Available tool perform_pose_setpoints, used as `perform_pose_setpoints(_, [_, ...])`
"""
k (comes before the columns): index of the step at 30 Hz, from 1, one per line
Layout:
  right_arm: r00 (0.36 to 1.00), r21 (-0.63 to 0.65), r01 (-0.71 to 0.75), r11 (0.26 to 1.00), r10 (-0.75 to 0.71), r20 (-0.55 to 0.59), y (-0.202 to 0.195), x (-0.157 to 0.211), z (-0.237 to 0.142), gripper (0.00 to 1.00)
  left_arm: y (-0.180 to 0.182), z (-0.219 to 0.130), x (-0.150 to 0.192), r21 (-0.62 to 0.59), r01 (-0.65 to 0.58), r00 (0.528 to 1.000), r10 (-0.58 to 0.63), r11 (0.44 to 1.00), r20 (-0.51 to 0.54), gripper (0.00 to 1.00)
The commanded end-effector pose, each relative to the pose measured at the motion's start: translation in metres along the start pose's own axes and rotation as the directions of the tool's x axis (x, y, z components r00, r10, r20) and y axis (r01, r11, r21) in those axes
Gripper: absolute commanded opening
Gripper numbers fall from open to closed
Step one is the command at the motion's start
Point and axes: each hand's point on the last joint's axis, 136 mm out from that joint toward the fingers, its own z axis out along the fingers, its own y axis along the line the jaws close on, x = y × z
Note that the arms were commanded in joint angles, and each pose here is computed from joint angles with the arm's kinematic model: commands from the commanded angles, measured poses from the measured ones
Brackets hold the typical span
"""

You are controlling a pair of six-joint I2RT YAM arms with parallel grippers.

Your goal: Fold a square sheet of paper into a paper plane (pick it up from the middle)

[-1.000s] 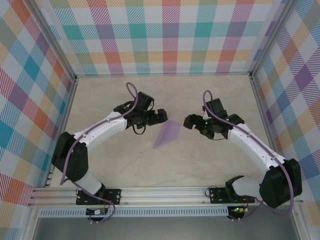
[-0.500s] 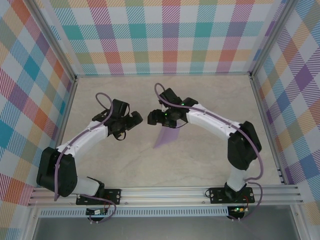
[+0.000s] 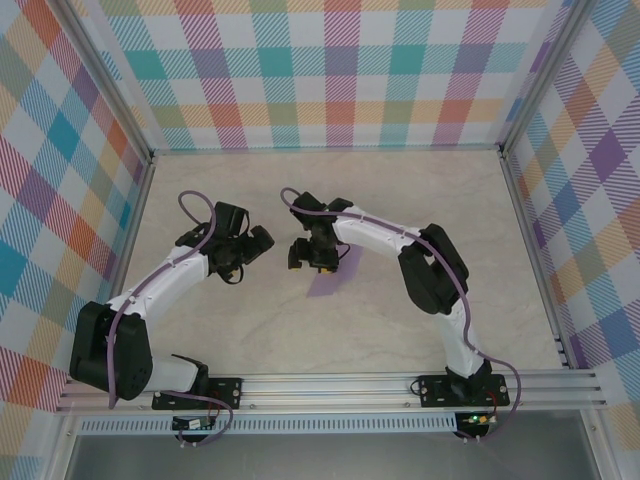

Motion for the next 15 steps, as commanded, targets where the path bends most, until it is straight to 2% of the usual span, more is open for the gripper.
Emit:
perform_pose_setpoints(1, [0.999, 0.013, 0.003, 1.0, -0.003, -0.044, -0.003, 0.008, 0.005, 0.68, 0.009, 0.0, 0.002, -0.021, 0.015, 1.0, -0.016, 1.0, -0.01, 1.0])
perform_pose_setpoints(15, [0.978, -0.006, 0.167, 0.986, -0.167, -0.122, -0.023, 0.034, 0.027, 0.68, 0.004, 0.007, 0.008, 0.0, 0.015, 0.999, -0.015, 1.0, -0.05, 1.0])
